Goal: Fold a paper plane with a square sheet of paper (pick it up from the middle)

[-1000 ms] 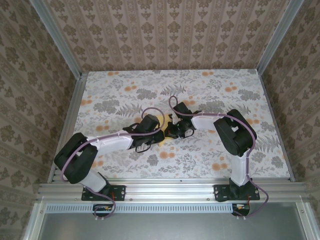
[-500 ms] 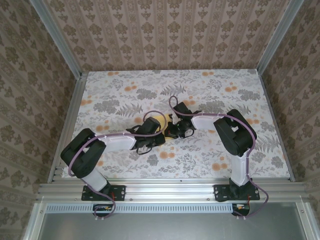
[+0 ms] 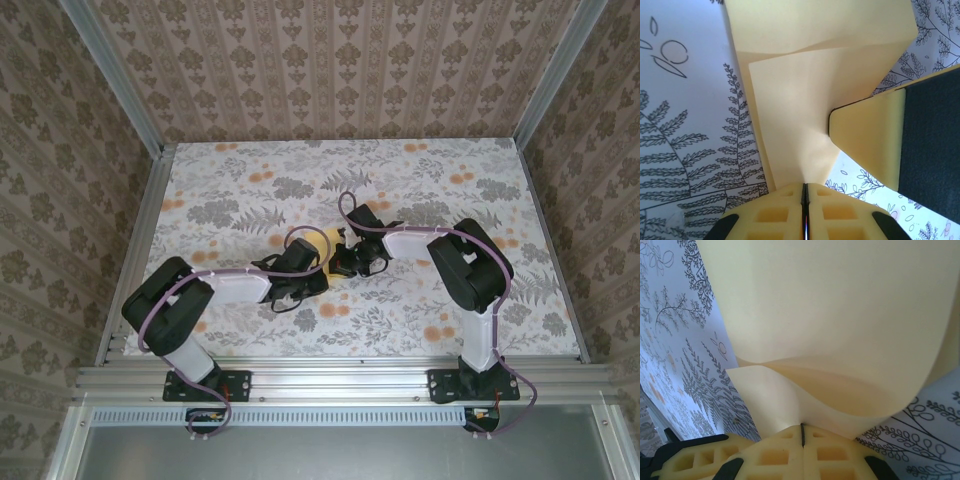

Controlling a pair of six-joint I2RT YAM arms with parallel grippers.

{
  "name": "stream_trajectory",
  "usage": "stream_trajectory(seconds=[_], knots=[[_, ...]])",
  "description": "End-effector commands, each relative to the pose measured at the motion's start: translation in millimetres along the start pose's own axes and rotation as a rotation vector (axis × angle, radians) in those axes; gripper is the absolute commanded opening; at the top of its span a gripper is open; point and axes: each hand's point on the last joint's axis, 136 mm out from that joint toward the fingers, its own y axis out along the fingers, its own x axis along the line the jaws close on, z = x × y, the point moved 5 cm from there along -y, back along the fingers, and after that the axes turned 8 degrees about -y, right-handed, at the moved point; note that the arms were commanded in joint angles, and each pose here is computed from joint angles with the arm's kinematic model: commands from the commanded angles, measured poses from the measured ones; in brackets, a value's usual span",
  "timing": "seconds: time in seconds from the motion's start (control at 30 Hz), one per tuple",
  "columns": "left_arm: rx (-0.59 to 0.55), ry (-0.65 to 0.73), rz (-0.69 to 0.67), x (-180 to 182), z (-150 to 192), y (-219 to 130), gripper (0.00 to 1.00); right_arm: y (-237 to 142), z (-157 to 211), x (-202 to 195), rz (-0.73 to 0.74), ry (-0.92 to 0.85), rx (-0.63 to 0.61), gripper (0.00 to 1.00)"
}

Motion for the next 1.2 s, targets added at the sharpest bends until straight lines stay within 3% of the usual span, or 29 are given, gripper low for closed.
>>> stream_trajectory(seconds=[0.0,0.2,0.5,0.73,0.83,1.03,1.17], knots=[[0.039,0.008,0.034,-3.7,9.5,-6.5,0.11,19.7,28.4,-53.7,0.226,0.113,0.093,0.05],[0.026,0.015,0.085,-16.7,5.4,-8.5,0.12,20.0,28.8,-54.0,0.227,0.111,0.095,0.05],[0.05,-0.001,-0.098,12.2,15.5,-0.9,0.11,20.9,28.6,-54.8,0.23,0.113,0.099,0.05],[0.093,-0.012,-0.155,28.4,29.9,-2.8,0.11,20.0,27.8,-55.0,0.234,0.111,0.097,0.05],[0.088,-0.006,-0.121,20.2,27.8,-9.3,0.11,17.9,27.2,-52.8,0.228,0.106,0.092,0.05],[-0.036,0.012,0.049,-23.0,-2.9,-31.4,0.14,16.7,27.4,-51.4,0.223,0.104,0.088,0.05],[-0.042,0.007,0.051,-27.5,-8.4,-23.0,0.14,18.0,29.0,-53.3,0.223,0.11,0.092,0.05]])
